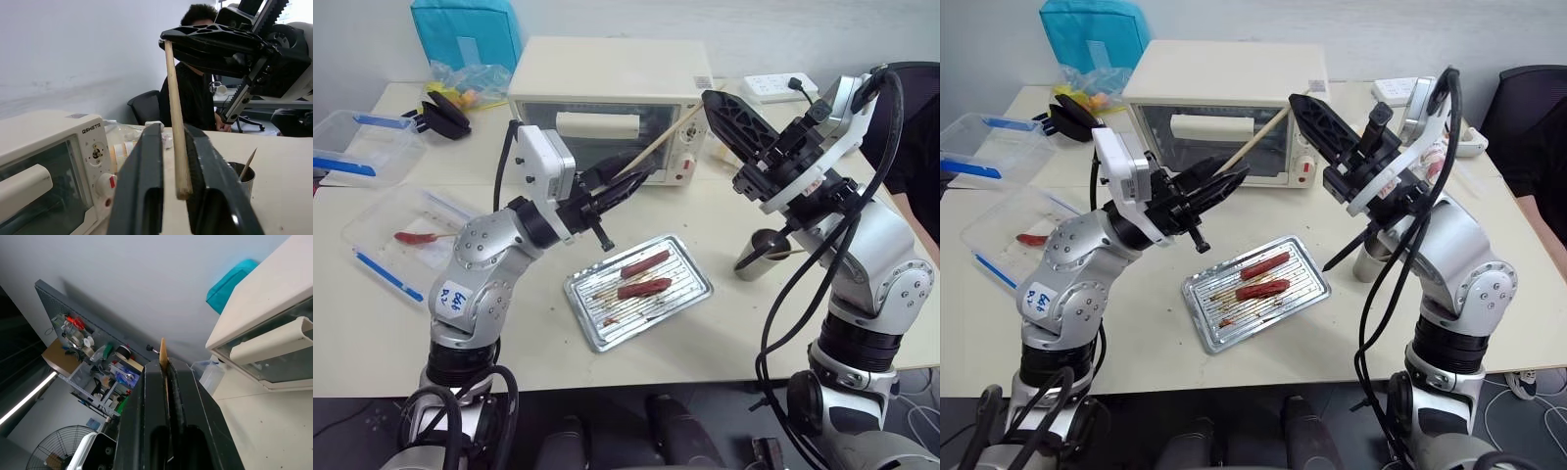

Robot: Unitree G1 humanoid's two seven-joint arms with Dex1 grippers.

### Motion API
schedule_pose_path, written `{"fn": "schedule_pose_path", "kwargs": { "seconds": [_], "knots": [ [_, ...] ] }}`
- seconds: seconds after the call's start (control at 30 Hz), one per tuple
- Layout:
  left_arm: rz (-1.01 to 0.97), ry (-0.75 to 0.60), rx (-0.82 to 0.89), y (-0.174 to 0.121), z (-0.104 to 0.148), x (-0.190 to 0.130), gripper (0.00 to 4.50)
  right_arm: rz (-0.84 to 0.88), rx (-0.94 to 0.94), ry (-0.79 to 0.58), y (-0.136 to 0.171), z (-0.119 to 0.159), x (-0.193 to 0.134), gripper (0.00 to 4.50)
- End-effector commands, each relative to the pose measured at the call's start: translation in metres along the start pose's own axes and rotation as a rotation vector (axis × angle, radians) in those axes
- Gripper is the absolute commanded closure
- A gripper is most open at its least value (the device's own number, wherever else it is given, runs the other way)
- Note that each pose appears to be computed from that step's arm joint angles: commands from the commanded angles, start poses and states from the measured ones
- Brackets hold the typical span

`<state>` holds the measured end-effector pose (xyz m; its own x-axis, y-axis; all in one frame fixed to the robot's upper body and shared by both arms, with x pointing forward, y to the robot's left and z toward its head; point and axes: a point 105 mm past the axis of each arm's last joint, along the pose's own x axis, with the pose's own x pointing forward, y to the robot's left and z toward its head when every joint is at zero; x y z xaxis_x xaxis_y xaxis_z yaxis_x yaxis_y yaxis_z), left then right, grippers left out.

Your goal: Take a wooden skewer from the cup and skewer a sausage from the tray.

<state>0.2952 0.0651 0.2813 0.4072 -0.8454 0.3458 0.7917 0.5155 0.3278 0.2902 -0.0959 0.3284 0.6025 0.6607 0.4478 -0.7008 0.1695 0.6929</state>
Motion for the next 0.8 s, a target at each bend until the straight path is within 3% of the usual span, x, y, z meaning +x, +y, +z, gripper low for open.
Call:
{"fn": "schedule_pose_path", "kwargs": {
  "seconds": [0.03, 0.37, 0.57, 0.8],
  "knots": [
    [-0.015, -0.052, 0.038, -0.006, 0.0157, 0.003, 4.44, 0.03, -0.002, -0.009, 0.0076, 0.0018, -0.0018, 4.5],
    [0.007, -0.055, 0.033, -0.0064, 0.0163, 0.0052, 4.44, 0.011, 0.001, -0.013, 0.002, 0.0042, -0.0041, 4.5],
    [0.034, -0.063, 0.046, -0.0036, 0.0184, 0.0052, 2.8, 0.01, -0.007, -0.012, 0.0021, 0.0048, -0.0053, 4.5],
    [0.035, -0.088, 0.036, -0.0046, 0.0211, 0.0058, 2.8, -0.003, 0.009, -0.023, -0.0013, 0.0055, -0.0065, 4.5]
  ]
}}
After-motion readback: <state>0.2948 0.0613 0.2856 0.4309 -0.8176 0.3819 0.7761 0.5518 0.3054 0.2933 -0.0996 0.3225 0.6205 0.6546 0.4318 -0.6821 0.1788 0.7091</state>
